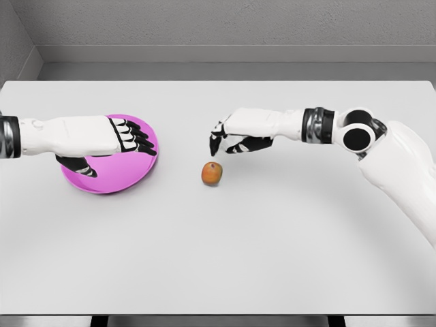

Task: Put the apple on the plate with both arms

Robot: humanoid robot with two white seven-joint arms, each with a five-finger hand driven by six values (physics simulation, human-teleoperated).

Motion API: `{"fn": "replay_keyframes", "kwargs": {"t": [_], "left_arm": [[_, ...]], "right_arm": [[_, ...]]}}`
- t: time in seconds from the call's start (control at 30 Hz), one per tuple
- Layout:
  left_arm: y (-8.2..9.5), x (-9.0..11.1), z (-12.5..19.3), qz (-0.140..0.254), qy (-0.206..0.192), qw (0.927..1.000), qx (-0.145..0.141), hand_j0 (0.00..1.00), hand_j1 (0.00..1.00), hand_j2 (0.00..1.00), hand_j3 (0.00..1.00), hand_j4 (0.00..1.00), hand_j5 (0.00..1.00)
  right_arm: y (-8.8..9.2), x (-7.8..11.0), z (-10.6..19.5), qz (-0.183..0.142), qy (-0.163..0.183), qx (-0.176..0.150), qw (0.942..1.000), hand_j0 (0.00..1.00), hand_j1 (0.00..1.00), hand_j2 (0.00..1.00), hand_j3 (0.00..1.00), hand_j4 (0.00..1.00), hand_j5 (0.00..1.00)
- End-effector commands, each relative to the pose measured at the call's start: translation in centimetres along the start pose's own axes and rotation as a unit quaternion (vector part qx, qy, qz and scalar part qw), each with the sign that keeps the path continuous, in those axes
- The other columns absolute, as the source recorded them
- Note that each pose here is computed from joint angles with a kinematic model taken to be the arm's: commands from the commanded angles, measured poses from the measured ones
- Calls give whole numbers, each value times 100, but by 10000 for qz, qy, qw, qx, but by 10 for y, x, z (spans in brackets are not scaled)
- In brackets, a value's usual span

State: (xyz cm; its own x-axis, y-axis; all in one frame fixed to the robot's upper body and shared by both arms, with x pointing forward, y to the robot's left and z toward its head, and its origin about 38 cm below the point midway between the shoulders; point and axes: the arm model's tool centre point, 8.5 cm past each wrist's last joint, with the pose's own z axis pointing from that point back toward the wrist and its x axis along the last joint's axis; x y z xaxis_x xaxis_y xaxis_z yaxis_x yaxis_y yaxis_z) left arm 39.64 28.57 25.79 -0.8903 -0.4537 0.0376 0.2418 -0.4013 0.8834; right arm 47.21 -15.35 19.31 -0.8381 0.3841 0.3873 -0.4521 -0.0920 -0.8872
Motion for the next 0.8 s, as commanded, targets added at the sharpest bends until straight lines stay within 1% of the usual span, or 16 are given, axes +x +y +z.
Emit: {"fn": "replay_keyframes", "kwargs": {"t": [0.0,0.03,0.07,0.1,0.17,0.2,0.23,0.27,0.33,0.4,0.5,0.57,0.6,0.7,0.73,0.77], "left_arm": [[0,0,0,34,-1,10000,19,100,100,100,100,100,100],[0,0,0,38,1,10000,22,100,100,100,100,100,100],[0,0,0,30,9,10000,23,100,100,100,100,100,100],[0,1,0,33,-11,10000,20,100,100,100,100,100,100],[4,5,-9,8,-132,9999,93,100,100,100,100,100,100],[9,8,-17,-7,-226,9996,186,100,100,100,100,100,100],[22,14,-33,-86,-428,9983,389,100,100,100,100,100,100],[27,20,-47,-92,-588,9969,507,100,100,100,100,100,100],[30,27,-67,-57,-789,9950,610,100,100,100,100,100,100],[26,33,-88,-57,-923,9943,523,100,100,100,100,100,100],[30,37,-115,-390,-885,9944,425,100,100,100,100,100,100],[32,38,-123,-361,-926,9940,459,100,100,100,100,100,100],[29,33,-127,-326,-849,9950,417,100,100,100,100,100,100],[16,6,-139,110,-571,9978,327,100,100,100,100,100,100],[13,0,-145,242,-524,9978,311,100,100,100,100,100,100],[14,2,-149,246,-557,9976,330,100,100,100,100,100,100]], "right_arm": [[-15,-15,27,-74,273,-369,9989,100,100,100,100,100,100],[-24,-27,55,-113,518,-668,9964,100,100,100,100,100,100],[-25,-43,83,-257,833,-930,9918,100,100,100,100,100,100],[-24,-61,118,-446,1219,-1179,9845,100,100,100,100,100,100],[-19,-82,175,-656,1801,-1482,9702,100,100,100,100,100,100],[-17,-84,190,-696,1927,-1589,9658,100,100,100,100,100,100],[-16,-86,201,-723,2008,-1714,9618,100,100,100,100,100,100],[-14,-86,205,-755,2033,-1762,9602,100,100,100,100,100,100],[-8,-87,205,-804,2049,-1741,9598,100,100,100,100,100,100],[-5,-87,204,-819,2043,-1718,9602,100,100,100,100,100,100],[-6,-86,203,-806,2021,-1715,9609,100,100,100,100,100,100],[-7,-86,203,-799,2019,-1719,9609,100,100,100,100,100,100],[-5,-86,203,-808,2029,-1709,9608,100,100,100,100,100,100],[-1,-86,201,-827,2024,-1666,9615,100,100,100,100,100,100],[0,-86,201,-825,2035,-1638,9617,100,100,100,100,100,100],[1,-86,200,-829,2027,-1633,9620,100,100,100,100,100,100]]}}
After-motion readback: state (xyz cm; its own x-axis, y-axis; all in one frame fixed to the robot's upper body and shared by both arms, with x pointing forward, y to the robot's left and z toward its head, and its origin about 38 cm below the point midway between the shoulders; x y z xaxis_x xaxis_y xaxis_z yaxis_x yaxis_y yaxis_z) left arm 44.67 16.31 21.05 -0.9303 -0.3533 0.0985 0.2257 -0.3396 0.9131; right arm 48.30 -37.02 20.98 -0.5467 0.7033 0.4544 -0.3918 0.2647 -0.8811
